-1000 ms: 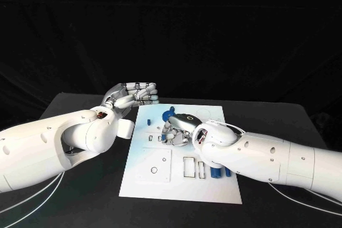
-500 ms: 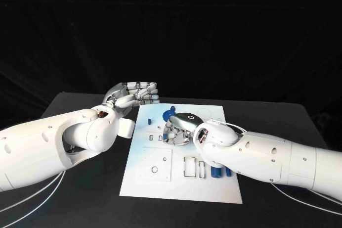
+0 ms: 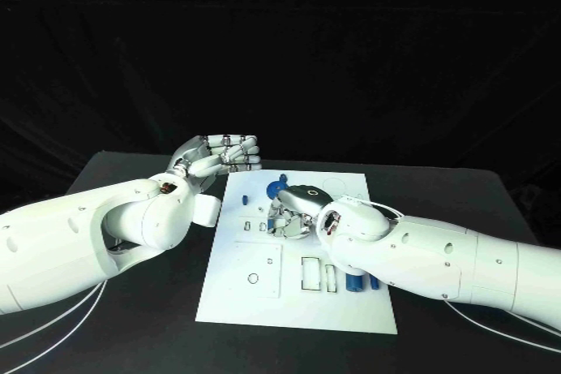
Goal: Assemble the parts on the task board
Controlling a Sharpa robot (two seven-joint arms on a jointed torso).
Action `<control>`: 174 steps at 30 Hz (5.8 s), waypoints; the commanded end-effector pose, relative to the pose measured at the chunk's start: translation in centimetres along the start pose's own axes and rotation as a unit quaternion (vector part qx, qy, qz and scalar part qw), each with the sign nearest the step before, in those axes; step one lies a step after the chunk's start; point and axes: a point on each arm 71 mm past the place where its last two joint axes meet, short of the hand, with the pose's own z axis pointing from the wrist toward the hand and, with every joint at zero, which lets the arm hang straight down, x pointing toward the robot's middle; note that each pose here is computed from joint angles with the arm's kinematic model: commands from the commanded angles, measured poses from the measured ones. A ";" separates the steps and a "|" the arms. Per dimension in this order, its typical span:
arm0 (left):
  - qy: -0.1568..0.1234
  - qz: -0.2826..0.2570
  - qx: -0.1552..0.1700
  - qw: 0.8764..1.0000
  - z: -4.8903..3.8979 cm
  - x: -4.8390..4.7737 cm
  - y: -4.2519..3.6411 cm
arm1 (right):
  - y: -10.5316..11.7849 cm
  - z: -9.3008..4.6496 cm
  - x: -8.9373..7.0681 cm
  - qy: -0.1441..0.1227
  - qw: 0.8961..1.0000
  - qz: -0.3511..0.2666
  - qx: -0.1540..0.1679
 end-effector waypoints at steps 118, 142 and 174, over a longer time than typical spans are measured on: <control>0.202 0.606 -0.345 0.688 7.54 4.41 6.28 | -9.4 -10.4 -9.2 -0.084 0.953 0.280 0.081; 0.221 0.595 -0.351 0.689 7.55 5.08 6.58 | -9.5 -10.3 -9.0 -0.082 0.952 0.283 0.083; 0.211 0.571 -0.355 0.710 7.74 4.59 6.67 | -9.5 -10.4 -8.7 -0.075 0.951 0.287 0.086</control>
